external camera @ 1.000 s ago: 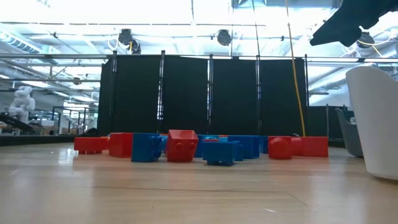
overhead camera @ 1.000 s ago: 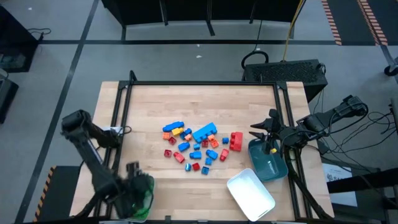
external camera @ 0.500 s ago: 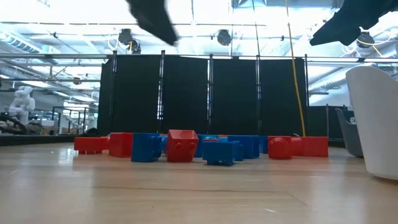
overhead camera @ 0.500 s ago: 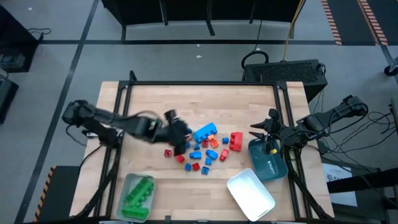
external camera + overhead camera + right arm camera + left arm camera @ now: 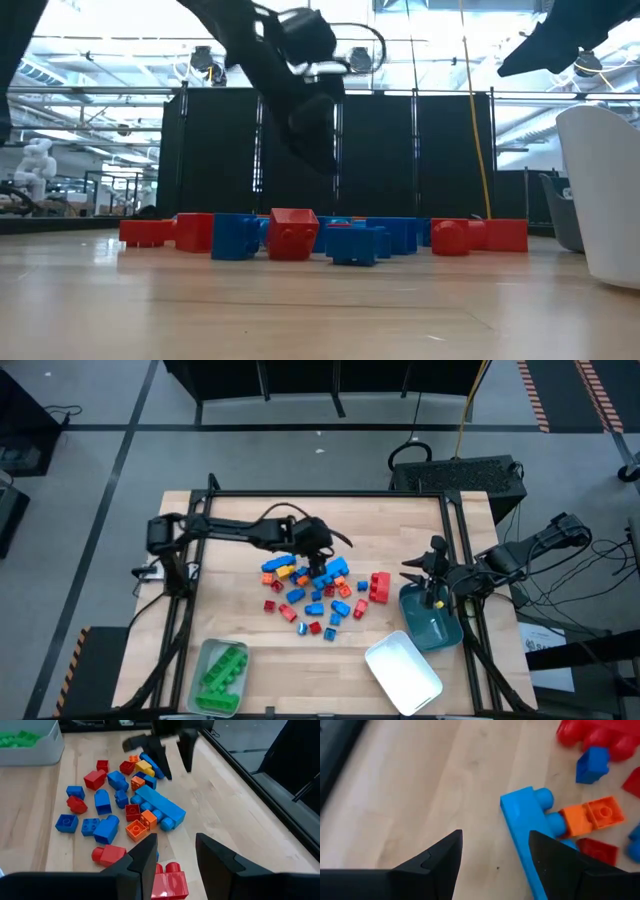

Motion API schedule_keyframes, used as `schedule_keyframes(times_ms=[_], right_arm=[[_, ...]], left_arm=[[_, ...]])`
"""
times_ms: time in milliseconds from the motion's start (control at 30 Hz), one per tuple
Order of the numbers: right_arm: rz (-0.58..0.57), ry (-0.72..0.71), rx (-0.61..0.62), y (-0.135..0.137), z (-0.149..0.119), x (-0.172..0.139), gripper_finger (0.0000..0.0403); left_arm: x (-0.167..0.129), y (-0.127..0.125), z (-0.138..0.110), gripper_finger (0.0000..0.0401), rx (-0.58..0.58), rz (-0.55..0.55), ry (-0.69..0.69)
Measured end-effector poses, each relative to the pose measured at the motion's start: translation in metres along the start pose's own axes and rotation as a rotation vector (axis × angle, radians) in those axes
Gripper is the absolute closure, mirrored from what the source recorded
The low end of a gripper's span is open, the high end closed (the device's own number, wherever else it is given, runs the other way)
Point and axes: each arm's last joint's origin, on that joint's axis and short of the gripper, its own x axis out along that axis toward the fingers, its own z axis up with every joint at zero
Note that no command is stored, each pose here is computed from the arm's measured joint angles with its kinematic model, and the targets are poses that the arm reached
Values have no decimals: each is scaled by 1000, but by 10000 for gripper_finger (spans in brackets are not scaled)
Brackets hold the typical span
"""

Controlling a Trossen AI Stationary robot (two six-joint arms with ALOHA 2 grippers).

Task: Sort blocks by size
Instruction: Put the rectangular blue game piece into the gray bin

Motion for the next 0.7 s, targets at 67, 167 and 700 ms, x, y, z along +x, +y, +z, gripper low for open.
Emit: schedule_keyframes(times_ms=[67, 167, 700], right_arm=[[1, 5, -8, 1, 0, 1, 284], [-1, 10, -16, 1, -1, 2, 284], [-10, 27, -31, 2, -2, 4, 284]], left_arm=[[13, 0, -3, 171, -1, -24, 10], [30, -3, -8, 171, -1, -64, 30], [37, -23, -4, 171, -7, -126, 60]])
